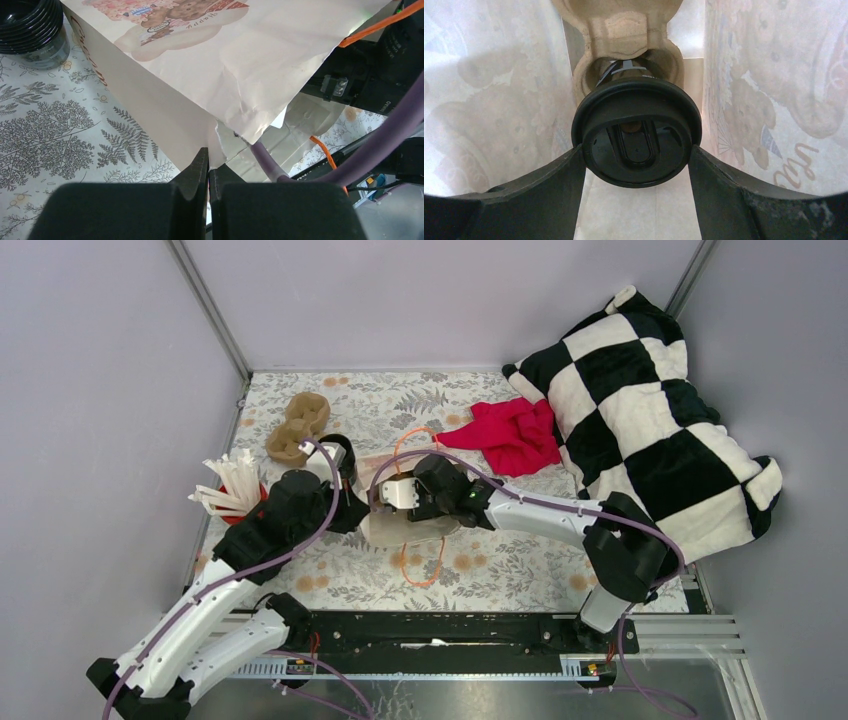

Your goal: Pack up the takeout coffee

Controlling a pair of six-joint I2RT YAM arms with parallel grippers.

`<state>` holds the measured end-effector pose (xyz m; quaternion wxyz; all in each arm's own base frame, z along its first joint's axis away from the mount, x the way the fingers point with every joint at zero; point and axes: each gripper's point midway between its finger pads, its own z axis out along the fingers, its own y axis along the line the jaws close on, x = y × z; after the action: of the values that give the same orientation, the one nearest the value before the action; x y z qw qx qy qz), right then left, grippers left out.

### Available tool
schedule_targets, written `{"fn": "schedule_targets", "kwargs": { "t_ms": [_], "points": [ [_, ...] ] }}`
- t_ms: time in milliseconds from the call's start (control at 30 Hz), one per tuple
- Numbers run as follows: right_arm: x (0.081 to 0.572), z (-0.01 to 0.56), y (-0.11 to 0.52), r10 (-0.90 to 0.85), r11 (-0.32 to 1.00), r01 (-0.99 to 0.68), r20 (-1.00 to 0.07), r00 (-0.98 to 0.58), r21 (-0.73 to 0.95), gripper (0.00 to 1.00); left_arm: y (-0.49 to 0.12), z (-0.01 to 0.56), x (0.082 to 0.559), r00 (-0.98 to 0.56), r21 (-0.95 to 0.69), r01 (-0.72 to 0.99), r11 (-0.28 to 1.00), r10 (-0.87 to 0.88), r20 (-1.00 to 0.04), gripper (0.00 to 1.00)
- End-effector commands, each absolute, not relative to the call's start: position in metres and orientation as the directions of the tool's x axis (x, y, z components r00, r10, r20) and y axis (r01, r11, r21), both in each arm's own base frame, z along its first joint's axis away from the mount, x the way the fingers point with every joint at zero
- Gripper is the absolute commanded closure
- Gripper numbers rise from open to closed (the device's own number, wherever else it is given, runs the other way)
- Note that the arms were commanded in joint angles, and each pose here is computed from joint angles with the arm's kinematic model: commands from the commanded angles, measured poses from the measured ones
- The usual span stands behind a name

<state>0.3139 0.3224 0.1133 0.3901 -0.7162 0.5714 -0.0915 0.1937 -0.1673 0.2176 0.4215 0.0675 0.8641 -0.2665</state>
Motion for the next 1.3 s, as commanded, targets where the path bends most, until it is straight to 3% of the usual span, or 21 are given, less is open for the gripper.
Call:
{"fn": "schedule_targets", "kwargs": {
  "t_ms": [0,400,1000,1133,1267],
  "points": [
    [0.321,0.099,0.322,-0.898,0.039,-0.753,-0.353,0.262,-0.657,0.64,-0.177,0.246,0.192,-0.61,-0.451,0.381,0.807,-0.147,-0.779,0.97],
    [0.333,0.094,0.33,-0.881,0.209,-0.736,-0.451,0.145,-0.644,0.58,-0.179,0.243,0.194,-0.632,-0.471,0.352,0.808,-0.166,-0.757,0.97],
    [0.329,0.109,0.339,-0.811,0.474,-0.724,-0.568,-0.138,-0.501,0.65,-0.184,0.243,0.196,-0.641,-0.484,0.353,0.8,-0.17,-0.749,0.97],
    [0.326,0.108,0.332,-0.832,0.465,-0.716,-0.534,-0.152,-0.52,0.6,-0.184,0.242,0.197,-0.642,-0.483,0.351,0.802,-0.17,-0.748,0.97],
    [0.322,0.116,0.319,-0.843,0.446,-0.705,-0.524,-0.122,-0.551,0.46,-0.185,0.242,0.197,-0.643,-0.483,0.352,0.802,-0.168,-0.747,0.97]
  ]
}}
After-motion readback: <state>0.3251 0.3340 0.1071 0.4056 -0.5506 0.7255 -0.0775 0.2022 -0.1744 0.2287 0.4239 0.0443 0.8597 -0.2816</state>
